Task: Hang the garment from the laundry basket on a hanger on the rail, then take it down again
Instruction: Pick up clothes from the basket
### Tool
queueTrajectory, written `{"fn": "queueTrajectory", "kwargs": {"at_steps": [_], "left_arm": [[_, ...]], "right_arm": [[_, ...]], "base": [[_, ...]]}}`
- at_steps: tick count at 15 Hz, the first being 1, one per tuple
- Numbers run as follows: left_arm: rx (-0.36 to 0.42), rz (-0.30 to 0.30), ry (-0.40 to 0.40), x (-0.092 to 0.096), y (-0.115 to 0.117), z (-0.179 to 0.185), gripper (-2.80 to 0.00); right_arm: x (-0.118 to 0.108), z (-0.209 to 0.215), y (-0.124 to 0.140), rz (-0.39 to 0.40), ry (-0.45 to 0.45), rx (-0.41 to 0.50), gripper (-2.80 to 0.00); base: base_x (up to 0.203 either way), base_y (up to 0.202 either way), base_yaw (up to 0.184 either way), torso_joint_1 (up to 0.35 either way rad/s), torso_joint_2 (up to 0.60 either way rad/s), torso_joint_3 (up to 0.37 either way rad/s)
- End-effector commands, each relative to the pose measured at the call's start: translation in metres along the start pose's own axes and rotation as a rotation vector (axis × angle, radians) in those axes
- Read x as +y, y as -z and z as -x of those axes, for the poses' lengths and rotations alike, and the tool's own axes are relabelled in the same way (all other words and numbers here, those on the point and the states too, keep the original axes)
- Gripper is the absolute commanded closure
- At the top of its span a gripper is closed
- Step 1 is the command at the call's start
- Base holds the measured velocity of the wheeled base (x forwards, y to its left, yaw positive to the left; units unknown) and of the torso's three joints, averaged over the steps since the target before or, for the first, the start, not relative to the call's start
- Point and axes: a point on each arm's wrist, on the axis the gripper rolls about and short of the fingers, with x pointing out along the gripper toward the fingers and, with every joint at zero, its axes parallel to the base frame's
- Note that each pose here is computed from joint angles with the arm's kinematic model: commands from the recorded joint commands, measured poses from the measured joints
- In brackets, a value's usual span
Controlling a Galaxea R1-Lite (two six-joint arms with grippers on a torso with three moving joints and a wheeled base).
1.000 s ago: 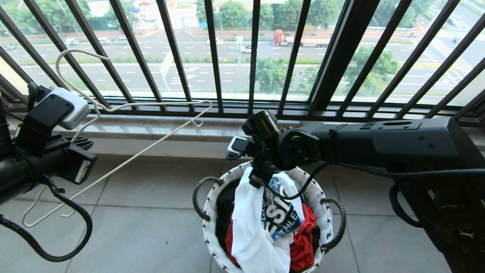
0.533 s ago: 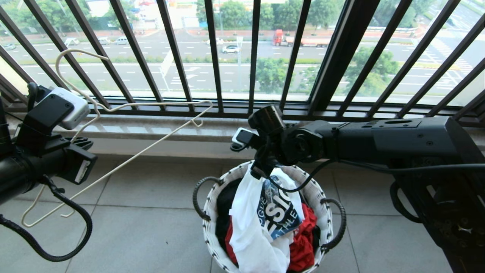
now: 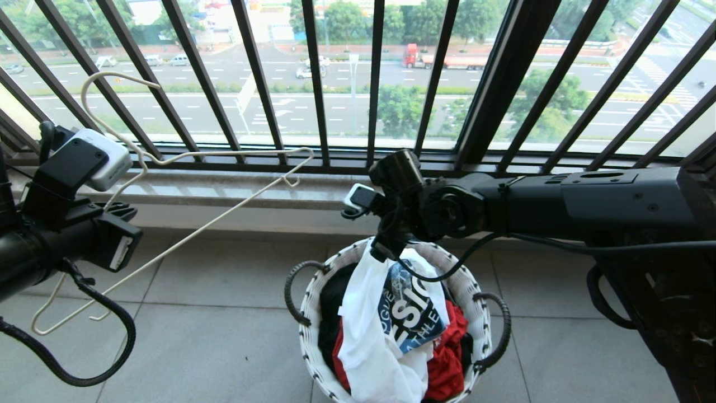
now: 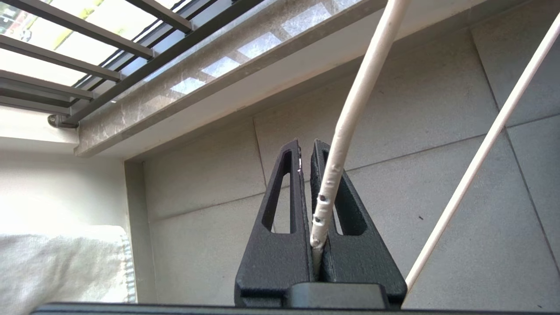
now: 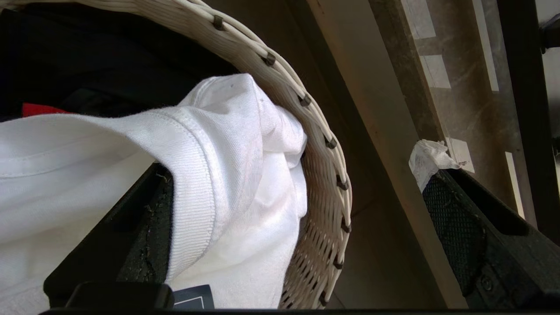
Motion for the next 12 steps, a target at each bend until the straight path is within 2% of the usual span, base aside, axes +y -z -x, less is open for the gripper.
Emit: {"fn": "queueTrajectory", "kwargs": {"at_steps": [1,4,9,10,12], "left_arm": [[-0.001,-0.002,-0.003,0.0,0.0,0.0,0.0],[-0.004,-0.001,-0.005,0.001,0.0,0.001,0.0],[-0.004,-0.002,-0.004,0.001,0.0,0.001,0.0],[-0.005,-0.001,-0.004,0.001,-0.001,0.001,0.0],[-0.004,-0.002,-0.003,0.001,0.0,0.001,0.0]], "right_arm": [[0.004,-0.007,0.003,0.01,-0.008,0.018,-2.8],[0.009,-0.014,0.007,0.031,0.008,0.054,-2.8],[0.004,-0.017,0.009,0.029,0.02,0.061,-2.8],[0.003,-0.016,0.009,0.029,0.021,0.061,0.0],[0.003,-0.016,0.01,0.028,0.022,0.061,0.0]], "base": [[0.0,0.0,0.0,0.0,0.0,0.0],[0.0,0.0,0.0,0.0,0.0,0.0],[0.0,0.0,0.0,0.0,0.0,0.0],[0.0,0.0,0.0,0.0,0.0,0.0],[0.0,0.0,0.0,0.0,0.0,0.0]]}}
